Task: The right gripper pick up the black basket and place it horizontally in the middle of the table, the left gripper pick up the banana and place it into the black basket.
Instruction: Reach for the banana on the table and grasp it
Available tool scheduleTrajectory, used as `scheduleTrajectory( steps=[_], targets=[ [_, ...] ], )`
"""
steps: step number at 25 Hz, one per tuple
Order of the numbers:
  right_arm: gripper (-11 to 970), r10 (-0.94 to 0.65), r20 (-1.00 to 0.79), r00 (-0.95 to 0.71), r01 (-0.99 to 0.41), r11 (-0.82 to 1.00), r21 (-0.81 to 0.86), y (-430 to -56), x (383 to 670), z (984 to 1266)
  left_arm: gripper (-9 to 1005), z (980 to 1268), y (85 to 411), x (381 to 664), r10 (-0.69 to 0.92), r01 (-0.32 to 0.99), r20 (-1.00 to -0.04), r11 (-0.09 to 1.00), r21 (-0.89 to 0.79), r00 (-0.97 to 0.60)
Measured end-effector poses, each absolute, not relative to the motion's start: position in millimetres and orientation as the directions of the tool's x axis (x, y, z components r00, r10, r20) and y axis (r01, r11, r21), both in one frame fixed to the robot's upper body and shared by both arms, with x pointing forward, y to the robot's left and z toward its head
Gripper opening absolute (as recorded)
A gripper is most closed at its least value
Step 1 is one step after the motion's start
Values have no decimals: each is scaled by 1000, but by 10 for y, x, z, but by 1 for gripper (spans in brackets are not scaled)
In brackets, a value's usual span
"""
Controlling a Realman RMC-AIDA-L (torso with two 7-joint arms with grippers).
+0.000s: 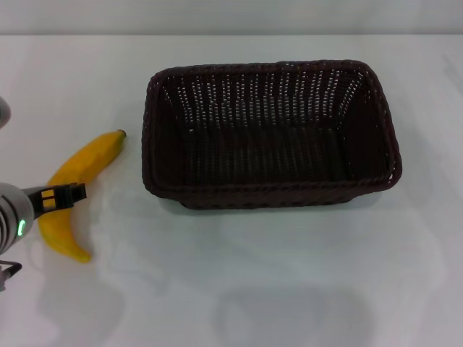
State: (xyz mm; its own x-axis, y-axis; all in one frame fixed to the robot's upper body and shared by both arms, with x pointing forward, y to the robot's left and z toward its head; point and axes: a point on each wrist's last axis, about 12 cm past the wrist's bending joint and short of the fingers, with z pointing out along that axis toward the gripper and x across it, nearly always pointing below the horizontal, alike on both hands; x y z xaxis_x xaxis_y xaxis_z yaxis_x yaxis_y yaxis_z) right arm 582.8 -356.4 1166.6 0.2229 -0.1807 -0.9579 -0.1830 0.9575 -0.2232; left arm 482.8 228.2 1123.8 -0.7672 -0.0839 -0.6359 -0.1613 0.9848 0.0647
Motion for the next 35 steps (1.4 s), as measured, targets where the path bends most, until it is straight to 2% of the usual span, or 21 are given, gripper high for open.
scheduleTrajectory(
  steps=[35],
  targets=[
    [722,-179,-959,220,-181,958,-220,-3566,5821,11659,874,10964,2287,4870,-95,-162,-622,986,51,-777]
  ],
)
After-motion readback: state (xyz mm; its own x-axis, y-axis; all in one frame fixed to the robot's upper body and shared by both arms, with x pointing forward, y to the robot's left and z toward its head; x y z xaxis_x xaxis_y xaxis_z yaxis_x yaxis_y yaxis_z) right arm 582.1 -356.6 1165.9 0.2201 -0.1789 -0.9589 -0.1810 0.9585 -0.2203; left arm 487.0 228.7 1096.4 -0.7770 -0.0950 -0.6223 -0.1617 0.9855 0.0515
